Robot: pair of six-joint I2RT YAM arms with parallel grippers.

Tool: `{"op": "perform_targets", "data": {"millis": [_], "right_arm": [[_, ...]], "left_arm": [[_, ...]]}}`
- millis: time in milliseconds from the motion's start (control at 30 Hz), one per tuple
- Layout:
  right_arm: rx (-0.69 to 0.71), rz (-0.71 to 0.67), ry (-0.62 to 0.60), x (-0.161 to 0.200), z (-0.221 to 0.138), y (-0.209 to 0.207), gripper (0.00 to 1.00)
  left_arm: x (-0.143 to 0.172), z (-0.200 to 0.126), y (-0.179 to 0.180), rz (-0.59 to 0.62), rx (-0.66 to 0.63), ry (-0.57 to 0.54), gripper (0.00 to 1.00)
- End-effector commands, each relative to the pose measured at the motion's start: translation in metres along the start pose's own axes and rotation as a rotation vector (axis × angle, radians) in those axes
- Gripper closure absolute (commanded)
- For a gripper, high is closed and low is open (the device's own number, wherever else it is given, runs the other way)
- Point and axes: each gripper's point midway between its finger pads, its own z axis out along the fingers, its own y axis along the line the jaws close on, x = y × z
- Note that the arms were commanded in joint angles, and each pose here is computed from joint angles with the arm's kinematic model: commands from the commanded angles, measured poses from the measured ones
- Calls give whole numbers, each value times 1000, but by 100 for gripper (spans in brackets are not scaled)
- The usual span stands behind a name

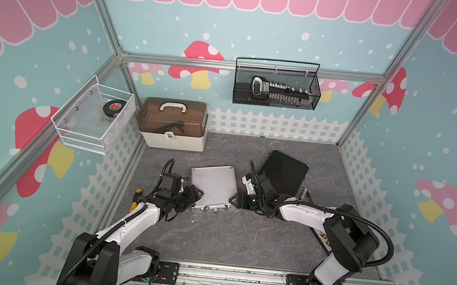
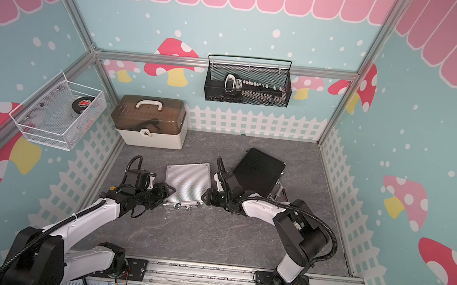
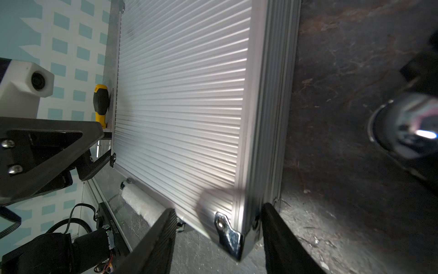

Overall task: Open the poker set cases
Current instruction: Open the case lid on the poker set case.

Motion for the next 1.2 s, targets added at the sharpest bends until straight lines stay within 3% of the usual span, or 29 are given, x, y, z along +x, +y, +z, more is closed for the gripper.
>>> {"op": "perform_targets", "data": {"millis": [0,300,700,1167], "right_arm": [[-81,-25,-23,-7,-12,25,44],[-135,-27,-41,-10,-25,40,46],[-228,-73,-130,-30,-75,83,46],[-278,-55,-216,-61,-100,110,47]], "left_arm": [[1,-6,-17,-20,68,17,27],[0,-21,-34,-24,120,13,27],[-13,-62,-74,-11,207,-48,27],[-46,-91,-126,-20,297,-117,28]]}}
